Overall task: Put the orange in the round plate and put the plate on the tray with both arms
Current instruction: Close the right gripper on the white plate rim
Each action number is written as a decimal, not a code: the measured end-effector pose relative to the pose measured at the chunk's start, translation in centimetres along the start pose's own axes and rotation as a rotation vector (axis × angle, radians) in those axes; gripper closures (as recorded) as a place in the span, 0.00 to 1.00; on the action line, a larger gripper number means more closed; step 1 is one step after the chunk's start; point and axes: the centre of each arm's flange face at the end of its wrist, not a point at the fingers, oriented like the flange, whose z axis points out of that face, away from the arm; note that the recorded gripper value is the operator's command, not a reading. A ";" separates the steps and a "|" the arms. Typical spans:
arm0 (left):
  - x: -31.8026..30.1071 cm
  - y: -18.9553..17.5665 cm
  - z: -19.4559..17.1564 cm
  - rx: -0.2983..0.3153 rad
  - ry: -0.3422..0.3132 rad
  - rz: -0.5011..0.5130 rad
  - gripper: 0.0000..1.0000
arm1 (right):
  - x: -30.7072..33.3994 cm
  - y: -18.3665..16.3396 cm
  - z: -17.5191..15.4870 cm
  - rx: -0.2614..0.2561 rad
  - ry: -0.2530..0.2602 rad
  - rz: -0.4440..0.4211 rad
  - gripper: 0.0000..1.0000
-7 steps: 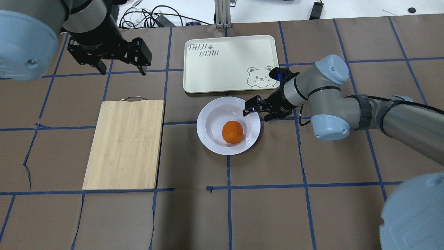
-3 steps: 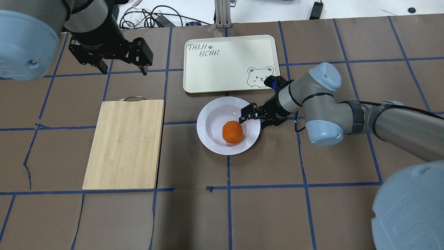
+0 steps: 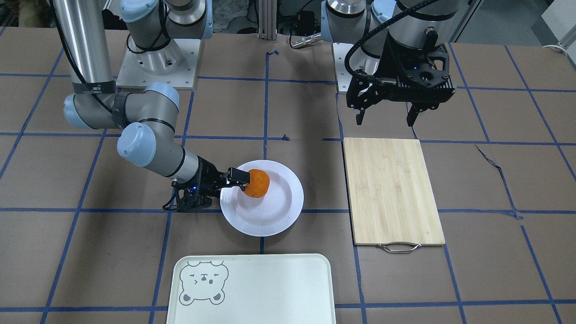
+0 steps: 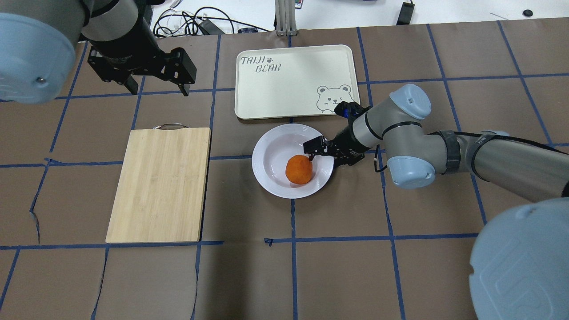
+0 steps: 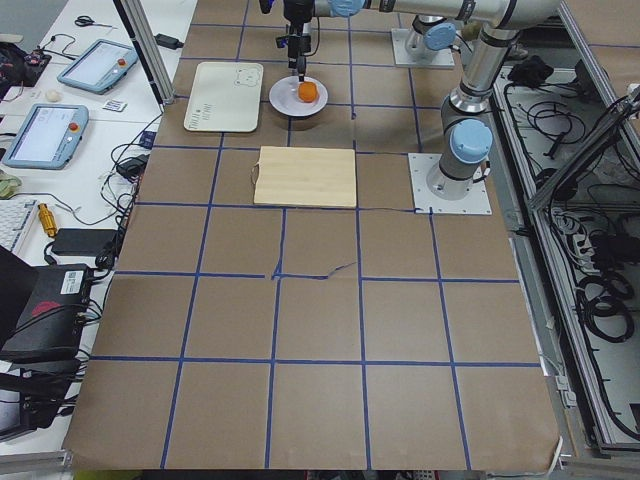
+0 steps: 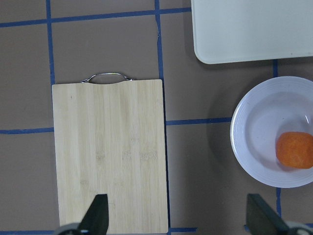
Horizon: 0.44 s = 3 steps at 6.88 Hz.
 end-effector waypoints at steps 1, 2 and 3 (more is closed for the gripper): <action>0.0 0.0 0.0 0.001 0.000 0.000 0.00 | 0.0 -0.1 0.0 0.001 0.003 -0.001 0.13; 0.0 0.0 0.0 0.001 0.001 0.000 0.00 | -0.2 -0.2 -0.3 0.007 0.004 -0.004 0.13; 0.0 0.0 0.0 0.000 0.001 0.000 0.00 | -0.4 -0.7 -0.8 0.019 0.005 -0.011 0.14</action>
